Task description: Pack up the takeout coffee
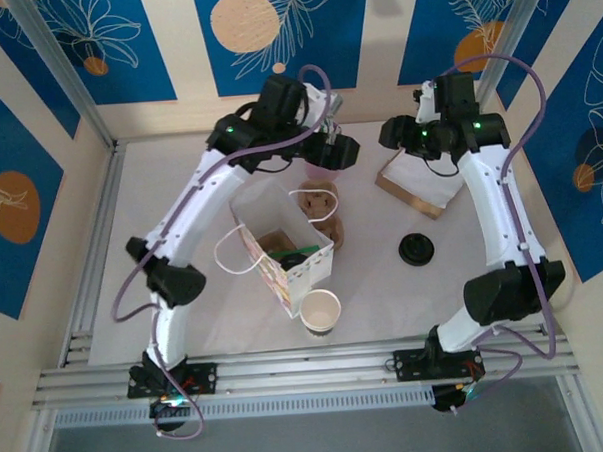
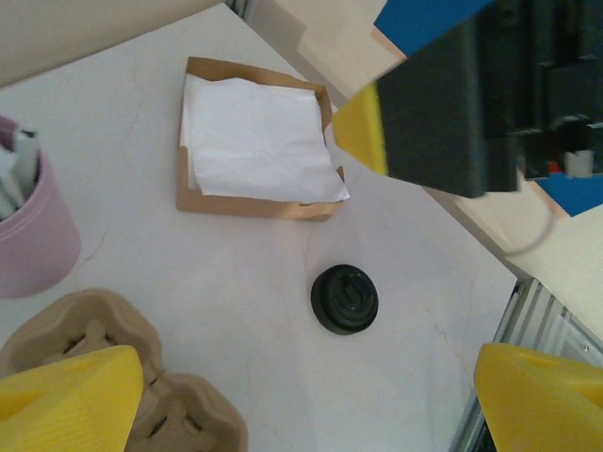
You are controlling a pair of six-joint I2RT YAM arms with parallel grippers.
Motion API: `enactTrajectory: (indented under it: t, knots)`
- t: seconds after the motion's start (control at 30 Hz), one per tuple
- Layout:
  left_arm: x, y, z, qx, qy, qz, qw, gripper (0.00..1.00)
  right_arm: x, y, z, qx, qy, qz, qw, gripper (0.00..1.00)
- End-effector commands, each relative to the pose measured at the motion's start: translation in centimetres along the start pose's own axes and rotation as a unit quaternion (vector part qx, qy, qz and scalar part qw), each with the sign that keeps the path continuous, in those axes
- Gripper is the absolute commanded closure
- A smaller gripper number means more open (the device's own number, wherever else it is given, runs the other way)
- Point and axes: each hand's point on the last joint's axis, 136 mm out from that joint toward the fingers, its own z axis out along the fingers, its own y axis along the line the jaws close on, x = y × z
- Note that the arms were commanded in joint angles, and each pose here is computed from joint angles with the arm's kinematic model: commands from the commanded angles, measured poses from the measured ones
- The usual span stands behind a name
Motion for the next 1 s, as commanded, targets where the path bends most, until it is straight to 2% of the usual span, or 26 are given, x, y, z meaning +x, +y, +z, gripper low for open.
enactTrajectory:
  t: [0.0, 0.17, 0.43, 0.73, 0.97]
  knots:
    - [0.5, -0.8, 2.0, 0.012, 0.014, 0.007, 1.000, 0.10, 0.8, -3.2, 2.7, 0.043, 0.041, 0.028, 0.998, 0.41]
    - [-0.4, -1.8, 5.7, 0.042, -0.011, 0.000, 0.999, 0.12, 0.9, -6.8, 6.1, 0.087, 0.077, 0.049, 0.992, 0.43]
    - [-0.1, -2.7, 11.2, 0.073, -0.027, -0.027, 0.997, 0.12, 0.4, -11.4, 10.8, 0.114, 0.115, 0.082, 0.983, 0.51]
    - [0.9, -1.7, 13.2, 0.061, -0.018, -0.035, 0.997, 0.11, 0.8, -15.5, 15.9, 0.148, 0.169, 0.085, 0.971, 0.56]
    - [1.4, -1.4, 13.4, 0.055, -0.009, -0.033, 0.998, 0.10, 1.7, -17.5, 18.4, 0.177, 0.199, 0.073, 0.961, 0.57]
